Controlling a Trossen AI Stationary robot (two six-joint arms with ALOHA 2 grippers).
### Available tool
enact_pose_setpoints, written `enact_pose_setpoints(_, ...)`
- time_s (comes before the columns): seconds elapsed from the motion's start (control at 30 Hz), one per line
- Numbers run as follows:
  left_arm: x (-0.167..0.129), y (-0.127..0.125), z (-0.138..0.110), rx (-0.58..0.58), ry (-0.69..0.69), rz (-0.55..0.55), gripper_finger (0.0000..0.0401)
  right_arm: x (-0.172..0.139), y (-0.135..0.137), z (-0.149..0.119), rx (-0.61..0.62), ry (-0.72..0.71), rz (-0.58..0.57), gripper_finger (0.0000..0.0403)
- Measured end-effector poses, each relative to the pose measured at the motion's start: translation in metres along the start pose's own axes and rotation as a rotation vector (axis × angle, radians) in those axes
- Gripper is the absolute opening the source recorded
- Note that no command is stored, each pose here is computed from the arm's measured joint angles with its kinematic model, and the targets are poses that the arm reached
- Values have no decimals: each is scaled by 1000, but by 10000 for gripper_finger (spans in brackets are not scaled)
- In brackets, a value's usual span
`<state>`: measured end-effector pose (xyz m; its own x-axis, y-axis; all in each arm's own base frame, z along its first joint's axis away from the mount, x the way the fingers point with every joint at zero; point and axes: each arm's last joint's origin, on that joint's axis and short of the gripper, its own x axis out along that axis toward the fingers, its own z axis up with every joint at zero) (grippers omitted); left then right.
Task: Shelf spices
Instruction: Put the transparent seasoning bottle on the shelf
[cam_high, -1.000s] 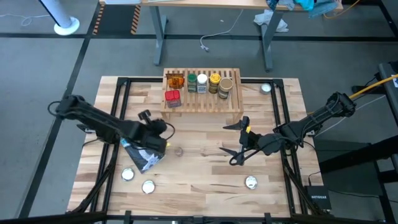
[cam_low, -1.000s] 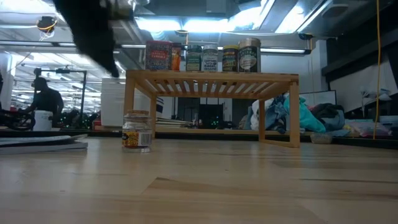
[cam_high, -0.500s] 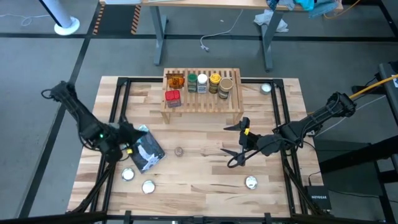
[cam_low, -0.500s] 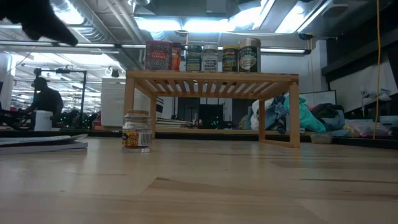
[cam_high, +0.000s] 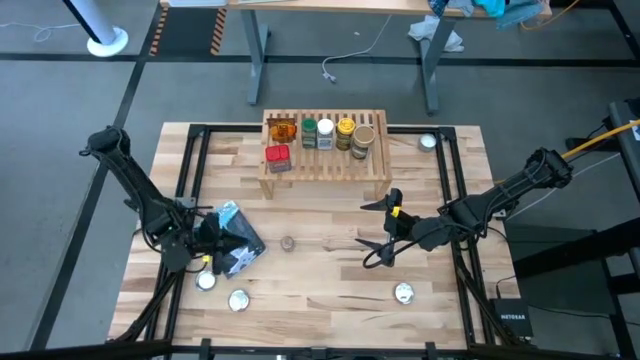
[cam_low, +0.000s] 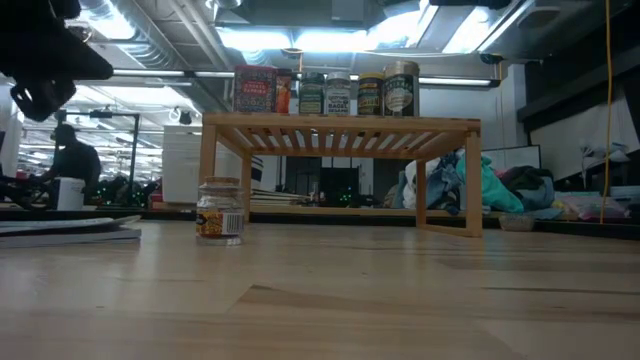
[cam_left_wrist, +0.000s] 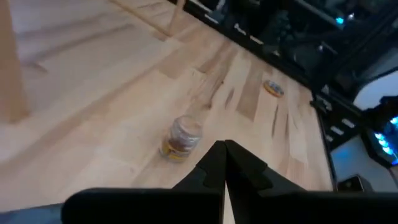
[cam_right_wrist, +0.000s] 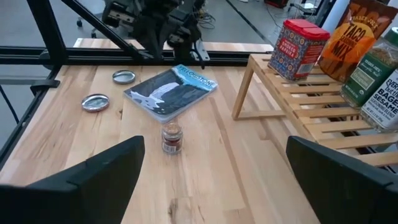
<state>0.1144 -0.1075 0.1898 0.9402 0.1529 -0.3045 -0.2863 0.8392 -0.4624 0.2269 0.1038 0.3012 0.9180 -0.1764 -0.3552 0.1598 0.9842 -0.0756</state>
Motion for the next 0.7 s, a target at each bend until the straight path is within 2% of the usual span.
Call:
enact_pose_setpoints(0.17,13,3,-7,-28,75,-7,15,0,0,-1,-1,4,-1,397)
enact_pose_setpoints(0.33,31,4,-11,-69,157,-3,72,0,0,-1,-1,5,-1,397)
enact_pose_setpoints(0.53,50,4,-11,1,155,5,139,0,0,-1,-7,12,-3,397)
enact_pose_setpoints(0.7,63,11,-18,54,200,47,166,0,-1,-4,-18,38,-8,397)
